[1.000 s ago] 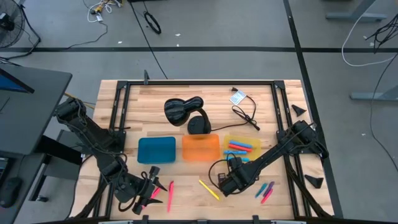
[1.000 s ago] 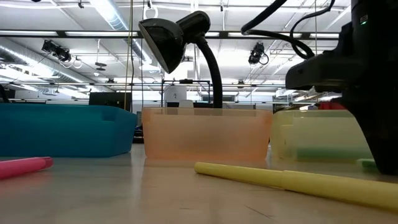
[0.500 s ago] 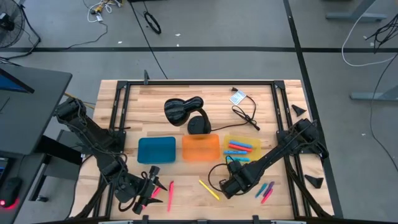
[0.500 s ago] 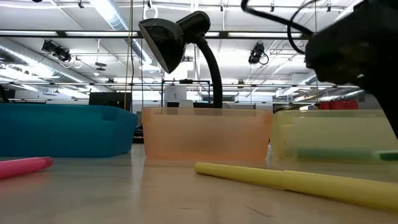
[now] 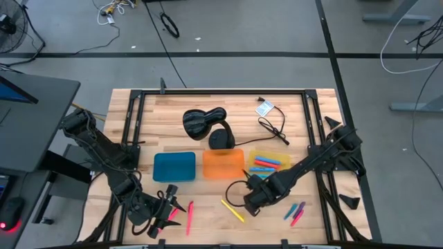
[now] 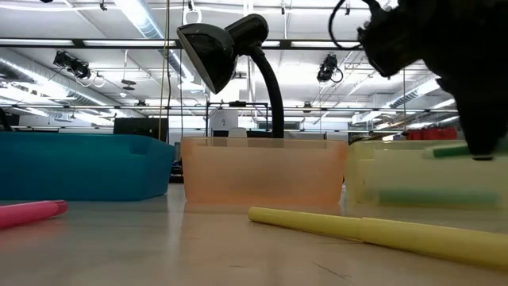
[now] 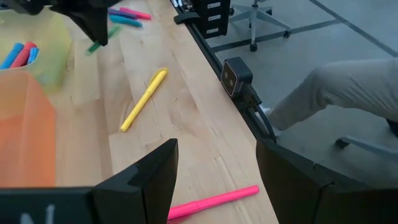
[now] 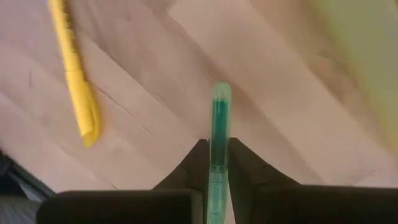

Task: Pick & Place Markers
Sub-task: Put the green pen into the orange bin

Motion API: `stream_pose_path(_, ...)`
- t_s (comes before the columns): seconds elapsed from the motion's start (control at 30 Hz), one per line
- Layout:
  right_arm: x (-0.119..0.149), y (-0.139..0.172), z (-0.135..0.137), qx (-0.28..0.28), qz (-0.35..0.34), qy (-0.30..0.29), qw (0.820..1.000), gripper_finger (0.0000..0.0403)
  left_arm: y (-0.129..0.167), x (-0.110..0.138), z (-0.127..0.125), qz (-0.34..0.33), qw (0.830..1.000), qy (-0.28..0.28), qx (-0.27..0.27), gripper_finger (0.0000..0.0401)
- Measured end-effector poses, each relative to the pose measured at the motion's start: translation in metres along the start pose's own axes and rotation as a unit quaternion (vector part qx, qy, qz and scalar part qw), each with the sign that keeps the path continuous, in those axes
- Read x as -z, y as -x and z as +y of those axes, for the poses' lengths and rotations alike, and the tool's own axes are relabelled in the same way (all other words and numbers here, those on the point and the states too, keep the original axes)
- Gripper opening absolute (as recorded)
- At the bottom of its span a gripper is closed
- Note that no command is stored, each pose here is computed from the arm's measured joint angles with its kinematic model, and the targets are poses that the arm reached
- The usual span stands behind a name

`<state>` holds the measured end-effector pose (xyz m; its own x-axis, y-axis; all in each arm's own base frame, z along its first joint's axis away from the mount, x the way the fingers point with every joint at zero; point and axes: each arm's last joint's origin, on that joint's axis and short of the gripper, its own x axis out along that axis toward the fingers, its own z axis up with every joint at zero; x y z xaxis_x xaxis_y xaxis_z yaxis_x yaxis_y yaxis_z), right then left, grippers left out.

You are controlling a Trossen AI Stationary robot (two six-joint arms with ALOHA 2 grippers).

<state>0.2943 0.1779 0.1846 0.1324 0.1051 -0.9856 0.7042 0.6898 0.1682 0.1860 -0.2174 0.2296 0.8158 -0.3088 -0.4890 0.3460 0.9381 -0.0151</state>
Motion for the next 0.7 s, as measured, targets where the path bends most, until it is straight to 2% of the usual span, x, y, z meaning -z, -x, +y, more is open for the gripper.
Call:
stream_pose_path(0.3, -0.016, 0.010, -0.004, -0.028, 0.010, 0.129, 0.991, 0.0034, 0.000, 0.000, 0.001, -0.001, 1.000, 0.030, -0.003, 0.0222)
stream_pose_path(0.53, -0.027, 0.012, -0.006, -0.042, 0.032, 0.201, 0.978, 0.0034, 0.000, 0.000, 0.001, -0.005, 0.998, 0.066, -0.014, 0.0222)
stream_pose_path(0.7, -0.034, 0.025, -0.003, -0.049, 0.033, 0.256, 0.965, 0.0034, 0.000, -0.001, 0.003, -0.015, 0.996, 0.082, -0.035, 0.0222)
